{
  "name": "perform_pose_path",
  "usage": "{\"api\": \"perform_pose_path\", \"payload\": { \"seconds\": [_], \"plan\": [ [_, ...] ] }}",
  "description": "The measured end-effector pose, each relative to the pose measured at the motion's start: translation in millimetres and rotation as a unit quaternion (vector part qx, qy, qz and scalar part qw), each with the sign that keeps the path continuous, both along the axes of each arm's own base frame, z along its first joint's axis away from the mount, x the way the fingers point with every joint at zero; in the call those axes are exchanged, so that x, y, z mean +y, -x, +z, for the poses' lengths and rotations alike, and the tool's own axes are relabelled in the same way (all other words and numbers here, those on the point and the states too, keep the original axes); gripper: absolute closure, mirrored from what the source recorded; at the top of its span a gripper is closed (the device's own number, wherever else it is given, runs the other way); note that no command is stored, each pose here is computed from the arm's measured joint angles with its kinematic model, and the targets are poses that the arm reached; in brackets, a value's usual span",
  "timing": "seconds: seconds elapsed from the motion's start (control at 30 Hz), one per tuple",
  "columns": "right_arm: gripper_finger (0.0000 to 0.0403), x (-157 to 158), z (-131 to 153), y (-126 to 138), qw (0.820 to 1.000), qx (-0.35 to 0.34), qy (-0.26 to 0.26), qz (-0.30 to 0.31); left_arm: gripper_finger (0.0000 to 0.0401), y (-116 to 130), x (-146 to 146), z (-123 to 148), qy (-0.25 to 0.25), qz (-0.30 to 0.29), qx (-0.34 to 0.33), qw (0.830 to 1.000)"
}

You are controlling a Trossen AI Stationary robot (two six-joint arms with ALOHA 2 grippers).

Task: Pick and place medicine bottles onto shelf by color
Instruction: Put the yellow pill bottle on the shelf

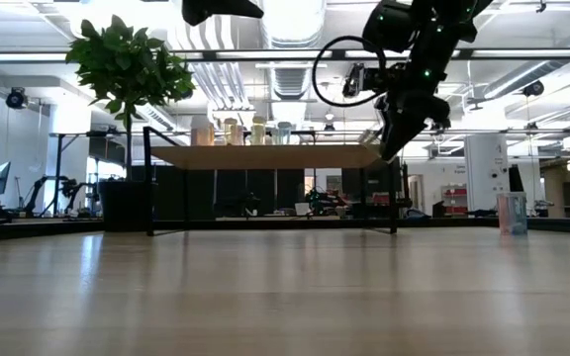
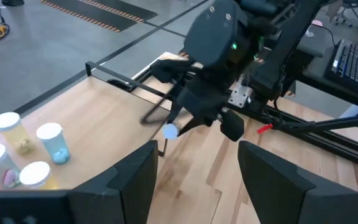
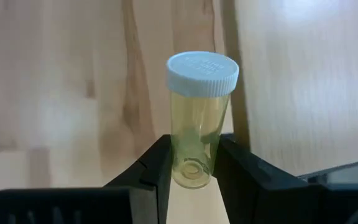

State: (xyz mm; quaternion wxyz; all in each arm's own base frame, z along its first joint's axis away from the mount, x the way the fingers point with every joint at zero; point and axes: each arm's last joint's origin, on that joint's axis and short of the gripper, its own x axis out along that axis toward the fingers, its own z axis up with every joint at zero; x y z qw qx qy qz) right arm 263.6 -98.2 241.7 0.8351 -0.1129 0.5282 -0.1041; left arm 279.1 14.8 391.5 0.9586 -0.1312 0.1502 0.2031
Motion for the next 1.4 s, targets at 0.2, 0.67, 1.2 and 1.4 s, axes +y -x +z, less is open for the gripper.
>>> {"api": "perform_pose_path", "payload": {
  "seconds": [0.2,0.67,1.2,1.4],
  "plan": [
    [0.0305,10.4,14.4,-1.8,0.994,-0.083,-0.067,-0.019,0.0195,-12.6,0.2,-14.4,0.001,0.0,0.025,1.0],
    [0.0305,70.7,60.3,-28.9,0.945,-0.31,-0.096,0.037,0.0195,-52.4,-3.7,-26.2,-0.061,-0.103,-0.012,0.993],
    [0.0305,91.2,76.9,-36.3,0.921,-0.371,-0.093,0.067,0.0207,-53.2,-6.3,-23.7,-0.084,-0.151,-0.02,0.985],
    [0.0305,91.2,76.6,-36.5,0.922,-0.37,-0.092,0.068,0.0252,-53.0,-6.2,-20.9,-0.085,-0.15,-0.024,0.985]
  ]
}}
